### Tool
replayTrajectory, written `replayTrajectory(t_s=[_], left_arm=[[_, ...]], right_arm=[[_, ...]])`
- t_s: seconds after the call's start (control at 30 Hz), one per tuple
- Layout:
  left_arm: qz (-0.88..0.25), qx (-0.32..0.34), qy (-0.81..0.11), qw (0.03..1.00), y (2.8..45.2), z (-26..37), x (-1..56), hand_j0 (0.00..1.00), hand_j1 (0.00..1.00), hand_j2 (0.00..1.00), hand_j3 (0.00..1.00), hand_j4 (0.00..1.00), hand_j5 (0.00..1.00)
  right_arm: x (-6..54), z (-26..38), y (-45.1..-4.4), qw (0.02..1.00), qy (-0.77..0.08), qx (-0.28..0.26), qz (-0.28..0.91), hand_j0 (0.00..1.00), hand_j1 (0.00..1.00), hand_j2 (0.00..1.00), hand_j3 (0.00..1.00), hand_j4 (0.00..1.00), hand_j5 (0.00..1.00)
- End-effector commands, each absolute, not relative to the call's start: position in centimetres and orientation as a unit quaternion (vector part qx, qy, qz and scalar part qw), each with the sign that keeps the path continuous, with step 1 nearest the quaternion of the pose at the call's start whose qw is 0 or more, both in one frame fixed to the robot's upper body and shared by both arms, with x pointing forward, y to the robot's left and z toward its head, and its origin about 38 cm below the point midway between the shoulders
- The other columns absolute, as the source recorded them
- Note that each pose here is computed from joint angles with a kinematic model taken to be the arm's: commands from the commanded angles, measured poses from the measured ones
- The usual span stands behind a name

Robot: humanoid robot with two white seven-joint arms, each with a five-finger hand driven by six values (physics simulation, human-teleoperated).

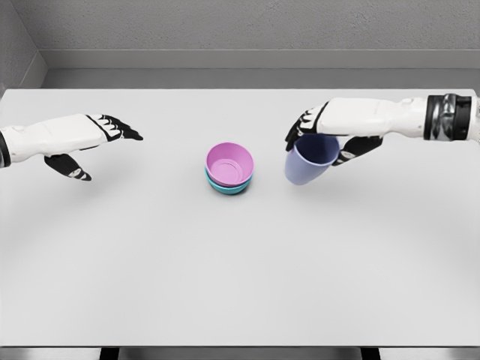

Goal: Stacking bowl and cup with both arms

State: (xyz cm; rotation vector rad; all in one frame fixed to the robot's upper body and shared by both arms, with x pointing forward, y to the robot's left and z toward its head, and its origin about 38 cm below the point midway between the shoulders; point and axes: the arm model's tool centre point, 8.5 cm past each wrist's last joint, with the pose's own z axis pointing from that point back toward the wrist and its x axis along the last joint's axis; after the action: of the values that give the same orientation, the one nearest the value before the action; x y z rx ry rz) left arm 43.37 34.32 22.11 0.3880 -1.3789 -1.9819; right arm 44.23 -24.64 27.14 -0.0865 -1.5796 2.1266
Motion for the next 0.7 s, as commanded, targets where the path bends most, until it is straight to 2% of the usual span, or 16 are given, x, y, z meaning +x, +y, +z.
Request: replayTrajectory(t_s=[0.0,0.67], left_arm=[[-0.761,0.148,-0.531,0.343,34.4,22.1,43.4,1.0,1.0,1.0,1.0,1.0,1.0],[-0.762,0.144,-0.527,0.347,34.5,21.5,43.1,1.0,1.0,1.0,1.0,1.0,1.0]], right_arm=[[44.3,27.1,-24.1,0.242,-0.583,-0.025,0.775,0.65,0.65,0.65,0.65,0.65,0.65],[44.9,29.3,-21.9,0.21,-0.593,-0.029,0.777,0.65,0.65,0.65,0.65,0.65,0.65]])
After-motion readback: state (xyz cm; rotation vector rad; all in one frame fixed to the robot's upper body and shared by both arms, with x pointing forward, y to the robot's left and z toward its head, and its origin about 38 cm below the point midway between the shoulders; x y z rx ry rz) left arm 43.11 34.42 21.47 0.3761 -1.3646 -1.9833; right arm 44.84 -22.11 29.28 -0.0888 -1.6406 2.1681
